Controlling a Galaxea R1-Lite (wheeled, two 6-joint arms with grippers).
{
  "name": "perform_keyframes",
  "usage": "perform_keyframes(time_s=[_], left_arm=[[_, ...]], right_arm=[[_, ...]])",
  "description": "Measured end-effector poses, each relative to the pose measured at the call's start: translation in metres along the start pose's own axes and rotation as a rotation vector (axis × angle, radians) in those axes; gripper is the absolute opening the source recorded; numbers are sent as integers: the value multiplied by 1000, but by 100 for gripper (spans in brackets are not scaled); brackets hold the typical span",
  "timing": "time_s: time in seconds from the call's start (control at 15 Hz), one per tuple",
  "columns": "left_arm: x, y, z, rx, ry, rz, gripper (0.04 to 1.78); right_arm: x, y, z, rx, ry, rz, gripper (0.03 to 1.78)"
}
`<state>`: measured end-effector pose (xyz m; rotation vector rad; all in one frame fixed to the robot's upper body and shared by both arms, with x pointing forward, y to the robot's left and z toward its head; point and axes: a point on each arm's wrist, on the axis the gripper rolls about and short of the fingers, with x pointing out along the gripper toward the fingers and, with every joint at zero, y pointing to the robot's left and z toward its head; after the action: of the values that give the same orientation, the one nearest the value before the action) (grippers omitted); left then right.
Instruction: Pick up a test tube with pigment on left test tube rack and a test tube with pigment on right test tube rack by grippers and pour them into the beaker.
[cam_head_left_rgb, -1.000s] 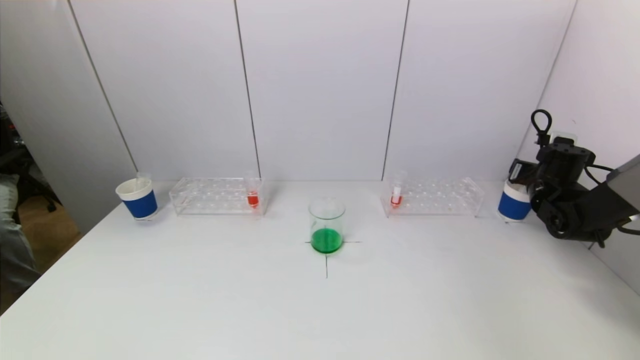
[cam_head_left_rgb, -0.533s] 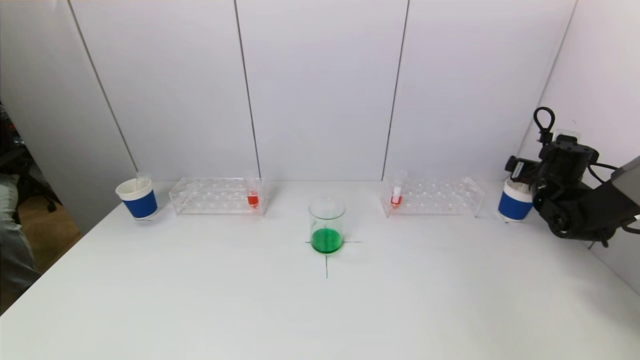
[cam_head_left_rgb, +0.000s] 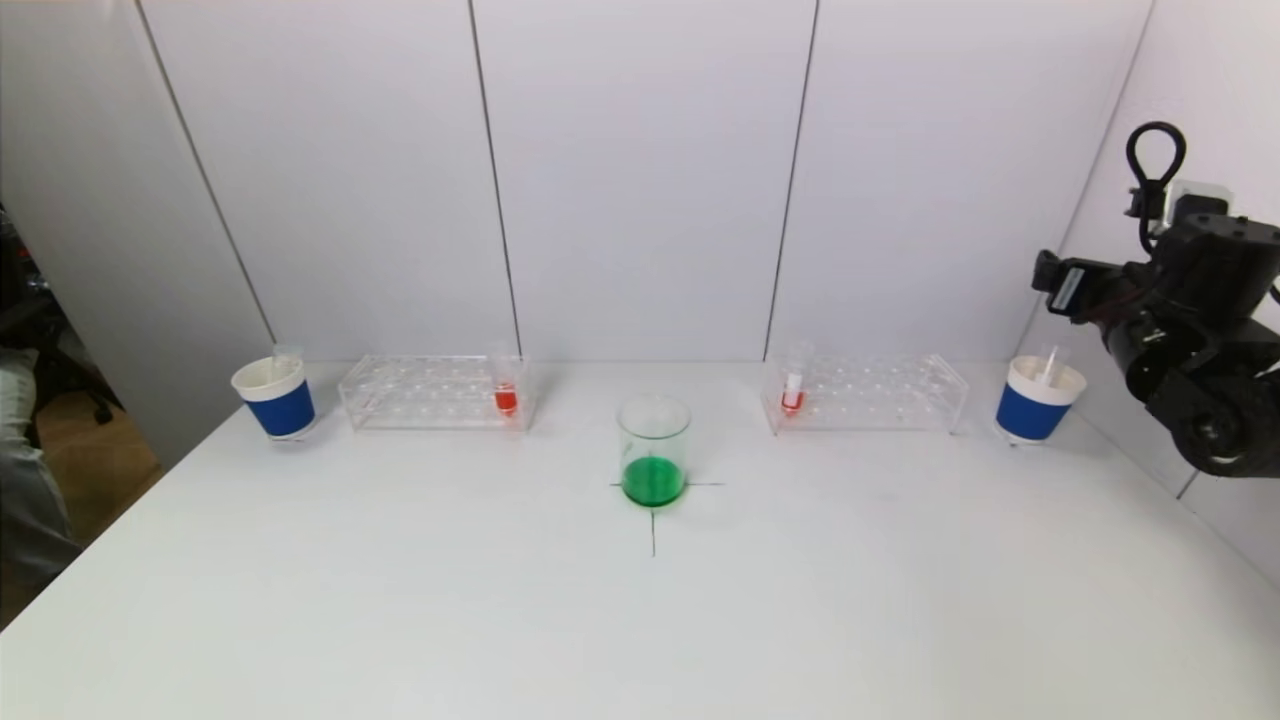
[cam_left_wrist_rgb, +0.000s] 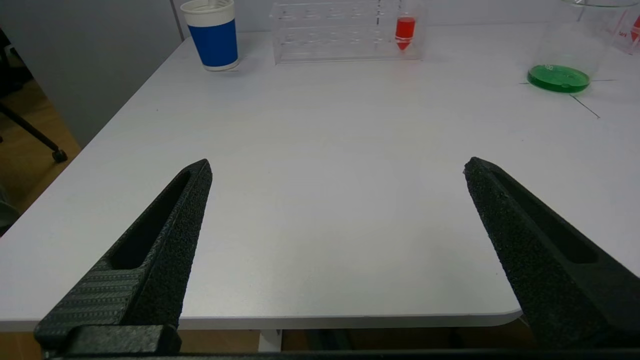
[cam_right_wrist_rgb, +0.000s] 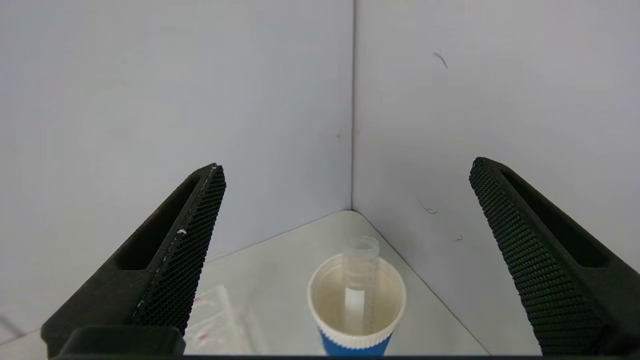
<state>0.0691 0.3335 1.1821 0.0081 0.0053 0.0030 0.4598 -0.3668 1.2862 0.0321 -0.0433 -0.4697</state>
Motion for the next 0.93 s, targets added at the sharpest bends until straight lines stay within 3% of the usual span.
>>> perform_keyframes(time_s=[0.2, 0.4, 0.93], left_arm=[[0, 0, 0, 0, 0, 0, 176], [0, 0, 0, 0, 0, -1, 176], [0, 0, 0, 0, 0, 0, 176]], right_arm=[[-63, 0, 29, -3, -31, 77, 177], [-126, -17, 36, -43, -34, 115, 177], [-243, -90, 31, -136, -139, 22, 177]])
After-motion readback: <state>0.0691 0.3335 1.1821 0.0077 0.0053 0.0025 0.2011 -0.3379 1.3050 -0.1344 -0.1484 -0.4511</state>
